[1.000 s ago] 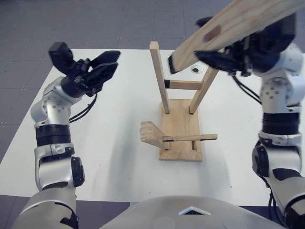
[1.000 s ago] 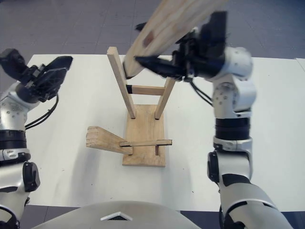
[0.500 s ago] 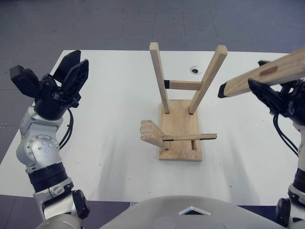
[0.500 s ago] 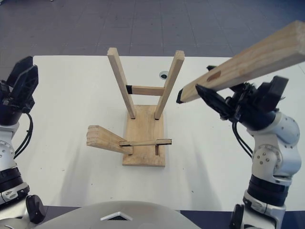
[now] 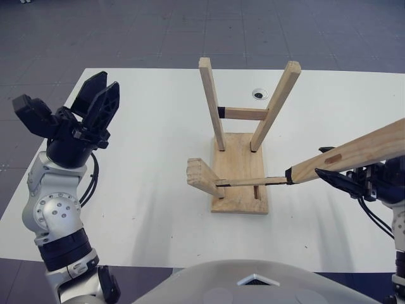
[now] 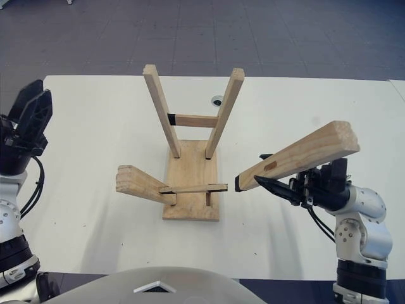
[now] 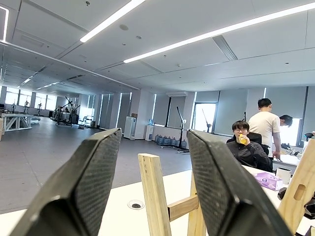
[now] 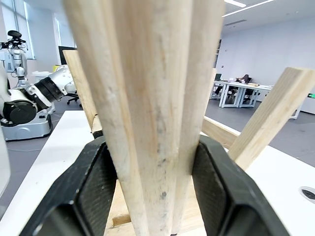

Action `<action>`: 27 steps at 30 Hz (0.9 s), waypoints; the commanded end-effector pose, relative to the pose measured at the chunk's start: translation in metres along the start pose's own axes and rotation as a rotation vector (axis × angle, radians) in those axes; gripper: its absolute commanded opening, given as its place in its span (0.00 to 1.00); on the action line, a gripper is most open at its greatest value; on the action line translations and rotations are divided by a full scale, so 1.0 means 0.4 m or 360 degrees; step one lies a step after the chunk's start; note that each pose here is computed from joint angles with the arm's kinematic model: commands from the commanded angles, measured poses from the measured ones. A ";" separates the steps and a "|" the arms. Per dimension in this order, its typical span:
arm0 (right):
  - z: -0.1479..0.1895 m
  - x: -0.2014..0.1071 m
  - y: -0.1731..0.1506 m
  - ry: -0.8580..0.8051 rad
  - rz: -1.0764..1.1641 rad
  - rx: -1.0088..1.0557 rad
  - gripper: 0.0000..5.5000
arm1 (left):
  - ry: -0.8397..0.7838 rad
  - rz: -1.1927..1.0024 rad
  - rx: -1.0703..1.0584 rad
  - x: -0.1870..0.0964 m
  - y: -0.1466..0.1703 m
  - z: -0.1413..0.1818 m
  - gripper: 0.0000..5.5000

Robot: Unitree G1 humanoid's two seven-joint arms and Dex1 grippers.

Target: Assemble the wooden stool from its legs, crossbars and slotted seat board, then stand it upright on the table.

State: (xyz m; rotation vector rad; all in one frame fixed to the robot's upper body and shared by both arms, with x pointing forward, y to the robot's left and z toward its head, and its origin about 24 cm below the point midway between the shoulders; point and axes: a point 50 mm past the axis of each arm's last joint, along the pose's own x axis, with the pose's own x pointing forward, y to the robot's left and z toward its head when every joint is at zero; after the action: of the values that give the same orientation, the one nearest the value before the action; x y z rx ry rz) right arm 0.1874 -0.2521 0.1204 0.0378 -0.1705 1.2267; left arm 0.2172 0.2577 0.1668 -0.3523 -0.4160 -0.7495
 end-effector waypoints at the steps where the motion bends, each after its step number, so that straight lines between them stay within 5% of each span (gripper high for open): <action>1: 0.015 0.019 -0.007 -0.0002 0.0079 -0.0047 0.39 | 0.0027 0.0002 -0.0030 0.002 -0.005 0.001 0.45; 27: -0.100 0.098 0.074 -0.0076 0.0013 0.0085 0.39 | -0.0053 0.0043 -0.0098 0.019 -0.043 -0.005 0.45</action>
State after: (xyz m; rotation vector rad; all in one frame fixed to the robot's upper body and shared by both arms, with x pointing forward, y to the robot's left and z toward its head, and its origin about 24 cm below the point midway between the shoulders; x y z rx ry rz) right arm 0.1774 -0.2045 0.0848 0.1382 -0.1815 1.2293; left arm 0.2116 0.2422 0.1699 -0.4315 -0.4132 -0.7353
